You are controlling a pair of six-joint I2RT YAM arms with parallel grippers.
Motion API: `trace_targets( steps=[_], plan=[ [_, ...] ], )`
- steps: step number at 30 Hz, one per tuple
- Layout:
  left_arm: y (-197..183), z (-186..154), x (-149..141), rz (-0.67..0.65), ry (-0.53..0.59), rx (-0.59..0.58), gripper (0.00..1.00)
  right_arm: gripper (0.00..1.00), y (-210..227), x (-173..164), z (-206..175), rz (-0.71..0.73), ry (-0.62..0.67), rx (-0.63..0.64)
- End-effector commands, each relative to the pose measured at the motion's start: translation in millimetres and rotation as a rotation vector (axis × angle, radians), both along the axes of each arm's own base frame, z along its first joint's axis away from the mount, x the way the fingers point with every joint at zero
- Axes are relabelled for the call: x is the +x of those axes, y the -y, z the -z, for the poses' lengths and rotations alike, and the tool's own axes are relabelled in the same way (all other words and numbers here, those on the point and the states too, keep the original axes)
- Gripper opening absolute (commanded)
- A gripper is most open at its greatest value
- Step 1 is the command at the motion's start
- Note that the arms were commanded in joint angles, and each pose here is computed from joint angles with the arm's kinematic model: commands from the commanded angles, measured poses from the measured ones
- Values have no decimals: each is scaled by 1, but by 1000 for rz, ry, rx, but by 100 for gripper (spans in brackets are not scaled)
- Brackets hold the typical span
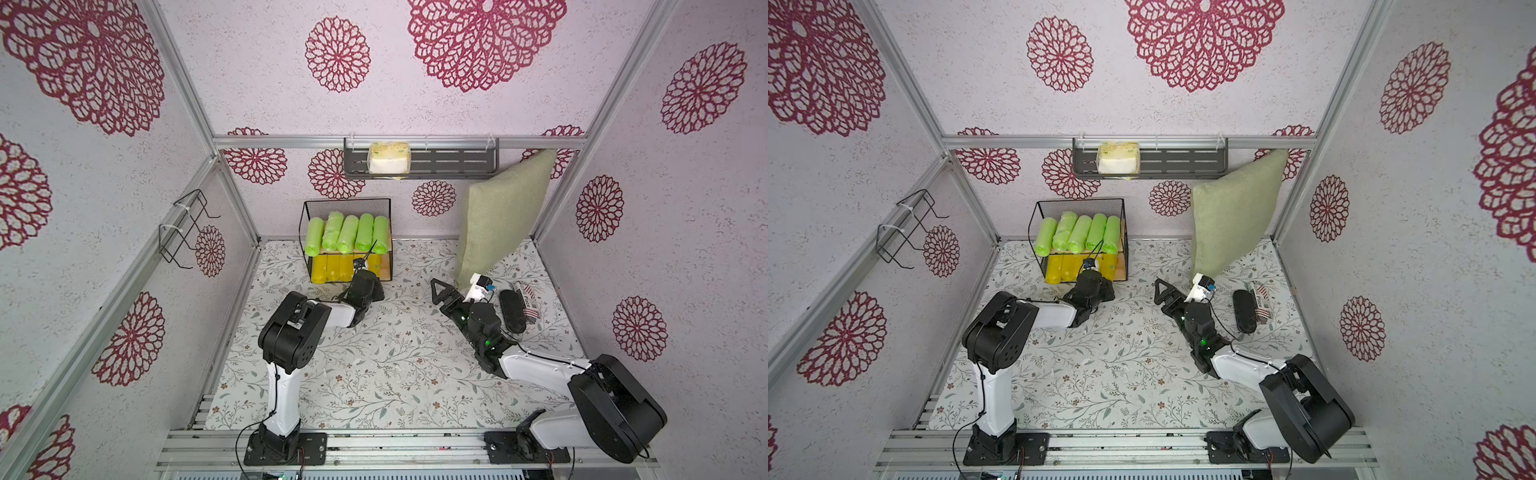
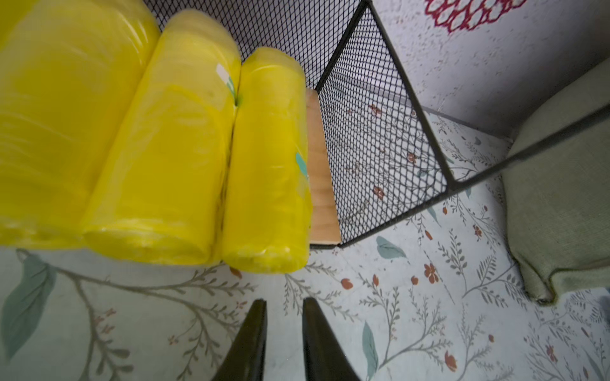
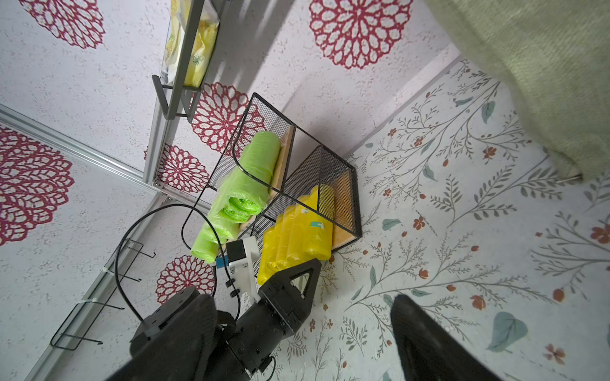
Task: Sort the rolls of trash bags by color and place them on the shelf
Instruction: Place the roll of trash bags on the shelf.
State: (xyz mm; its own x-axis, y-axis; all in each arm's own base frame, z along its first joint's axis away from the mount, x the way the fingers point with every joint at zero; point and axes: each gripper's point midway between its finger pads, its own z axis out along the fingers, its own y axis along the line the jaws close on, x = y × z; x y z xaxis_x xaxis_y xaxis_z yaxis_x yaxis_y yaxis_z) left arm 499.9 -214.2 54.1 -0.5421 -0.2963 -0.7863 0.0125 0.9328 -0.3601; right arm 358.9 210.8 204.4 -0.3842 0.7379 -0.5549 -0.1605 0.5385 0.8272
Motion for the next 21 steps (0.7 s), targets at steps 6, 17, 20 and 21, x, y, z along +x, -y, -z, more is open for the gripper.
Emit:
trace_targets(
  steps=[6,17,20,21],
  plan=[
    [-5,0,27,-53,24,-60,23,88,4,-4,-10,5,29,23],
    [-4,-17,7,-33,32,-117,38,88,11,-7,-11,25,43,-24],
    [-3,-27,-10,-8,27,-136,43,88,18,-7,-13,54,60,-98],
    [-4,-42,-17,6,42,-156,46,88,21,-7,-14,64,67,-136]
  ],
)
